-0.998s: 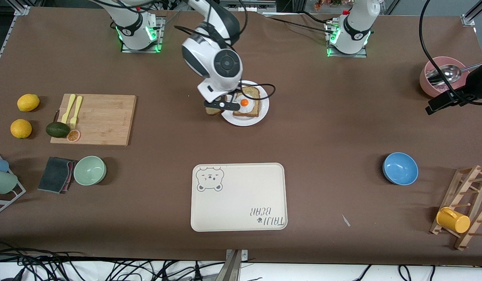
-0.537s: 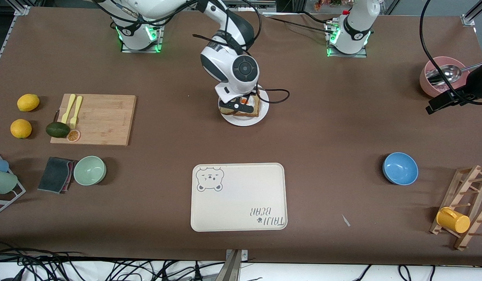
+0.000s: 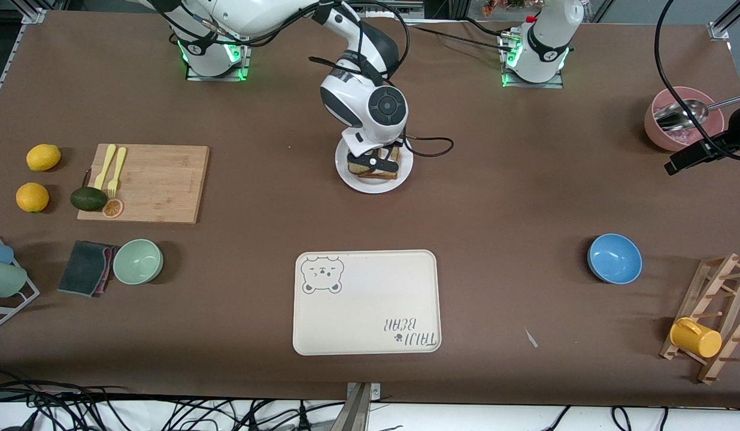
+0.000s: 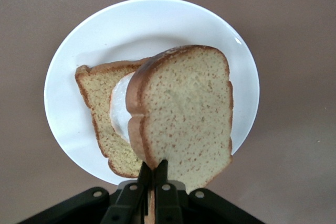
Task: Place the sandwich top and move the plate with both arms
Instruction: 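Lower the bread onto the egg toast and open the right gripper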
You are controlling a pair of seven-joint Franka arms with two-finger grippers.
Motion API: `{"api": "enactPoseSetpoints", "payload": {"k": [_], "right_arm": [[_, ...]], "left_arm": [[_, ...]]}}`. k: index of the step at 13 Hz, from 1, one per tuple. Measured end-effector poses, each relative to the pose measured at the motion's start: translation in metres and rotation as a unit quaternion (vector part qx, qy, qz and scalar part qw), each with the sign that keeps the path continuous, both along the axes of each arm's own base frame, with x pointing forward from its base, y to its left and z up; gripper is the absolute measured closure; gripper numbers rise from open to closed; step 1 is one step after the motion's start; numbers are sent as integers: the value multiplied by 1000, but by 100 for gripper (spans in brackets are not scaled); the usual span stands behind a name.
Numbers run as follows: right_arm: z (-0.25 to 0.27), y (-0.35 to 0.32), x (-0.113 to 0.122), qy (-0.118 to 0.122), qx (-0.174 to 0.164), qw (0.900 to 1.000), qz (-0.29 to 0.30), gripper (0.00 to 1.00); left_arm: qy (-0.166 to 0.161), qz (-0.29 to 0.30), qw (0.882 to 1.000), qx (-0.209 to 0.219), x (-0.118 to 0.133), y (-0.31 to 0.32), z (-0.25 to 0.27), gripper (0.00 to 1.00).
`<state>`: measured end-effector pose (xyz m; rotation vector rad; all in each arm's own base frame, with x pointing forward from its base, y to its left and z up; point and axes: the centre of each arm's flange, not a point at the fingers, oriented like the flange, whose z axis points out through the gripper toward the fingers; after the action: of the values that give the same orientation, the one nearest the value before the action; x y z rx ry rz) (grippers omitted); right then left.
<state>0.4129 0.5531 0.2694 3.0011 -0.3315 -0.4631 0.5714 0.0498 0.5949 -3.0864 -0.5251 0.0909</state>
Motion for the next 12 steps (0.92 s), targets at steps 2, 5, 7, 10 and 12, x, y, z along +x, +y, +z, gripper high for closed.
{"api": "enactPoseSetpoints", "payload": {"k": [2,5,7,10,12], "right_arm": [[-6,4,-4,0,3,1000,1,94],[-13,12,-13,0,3,1000,6,94],[-12,13,-13,-1,4,1000,5,94],[-12,13,-13,-1,4,1000,4,94],[-12,13,-12,-2,2,1000,-1,78]], "left_arm": [[4,-1,1000,0,2,-1,-4,0],[7,-1,1000,-1,2,-1,-6,0],[9,-1,1000,-1,2,-1,-8,0],[17,-1,1000,-2,3,-1,-12,0],[20,-2,1000,-2,4,-2,-15,0]]}}
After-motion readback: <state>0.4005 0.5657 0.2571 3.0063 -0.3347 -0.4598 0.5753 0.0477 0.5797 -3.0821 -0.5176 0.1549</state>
